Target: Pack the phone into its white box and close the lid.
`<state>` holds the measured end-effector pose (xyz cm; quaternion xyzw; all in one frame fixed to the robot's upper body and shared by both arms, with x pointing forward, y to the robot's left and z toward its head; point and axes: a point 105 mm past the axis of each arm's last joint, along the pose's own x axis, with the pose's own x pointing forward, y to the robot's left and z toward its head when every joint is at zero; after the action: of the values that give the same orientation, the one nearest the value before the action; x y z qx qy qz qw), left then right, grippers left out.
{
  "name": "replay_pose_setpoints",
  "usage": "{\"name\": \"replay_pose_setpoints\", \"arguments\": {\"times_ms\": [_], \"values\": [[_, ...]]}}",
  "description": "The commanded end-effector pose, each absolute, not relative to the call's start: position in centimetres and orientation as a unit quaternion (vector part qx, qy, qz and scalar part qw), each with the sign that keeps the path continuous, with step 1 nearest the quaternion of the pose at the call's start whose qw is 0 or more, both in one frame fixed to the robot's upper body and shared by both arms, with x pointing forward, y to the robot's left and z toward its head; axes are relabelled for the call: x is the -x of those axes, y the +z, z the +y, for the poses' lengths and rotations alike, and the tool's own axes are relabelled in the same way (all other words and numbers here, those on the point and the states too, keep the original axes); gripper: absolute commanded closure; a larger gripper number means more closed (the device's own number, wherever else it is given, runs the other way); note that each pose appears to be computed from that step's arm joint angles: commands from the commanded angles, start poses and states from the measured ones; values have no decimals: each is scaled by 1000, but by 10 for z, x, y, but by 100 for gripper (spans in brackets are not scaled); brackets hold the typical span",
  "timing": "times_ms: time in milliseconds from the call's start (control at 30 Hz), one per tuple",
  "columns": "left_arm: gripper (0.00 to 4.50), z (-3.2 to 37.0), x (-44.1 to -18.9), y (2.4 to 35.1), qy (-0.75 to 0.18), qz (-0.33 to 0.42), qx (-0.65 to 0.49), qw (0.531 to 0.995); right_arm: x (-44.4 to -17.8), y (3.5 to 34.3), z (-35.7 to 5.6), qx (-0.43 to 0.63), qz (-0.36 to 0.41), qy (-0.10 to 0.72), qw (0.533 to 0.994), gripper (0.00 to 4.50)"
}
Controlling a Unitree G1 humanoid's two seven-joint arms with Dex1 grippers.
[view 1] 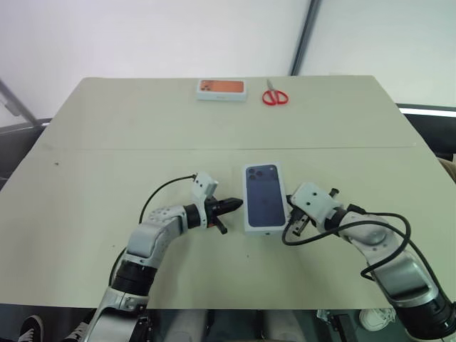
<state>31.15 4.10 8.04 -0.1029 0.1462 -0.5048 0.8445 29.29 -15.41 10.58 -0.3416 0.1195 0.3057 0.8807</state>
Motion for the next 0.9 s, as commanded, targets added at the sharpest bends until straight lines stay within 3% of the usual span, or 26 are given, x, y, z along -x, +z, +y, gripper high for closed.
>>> {"name": "replay_pose_setpoints", "arguments": {"times_ms": [33,600,900], "values": [[450,26,-309,96,-531,116,108,832,-290,104,-138,340,111,337,871,443],[450,21,-310,110,-534,79,108,835,-290,99,-137,352,120,343,863,443],[450,18,-308,108,-538,86,108,831,-292,113,-142,367,100,332,863,443]]}}
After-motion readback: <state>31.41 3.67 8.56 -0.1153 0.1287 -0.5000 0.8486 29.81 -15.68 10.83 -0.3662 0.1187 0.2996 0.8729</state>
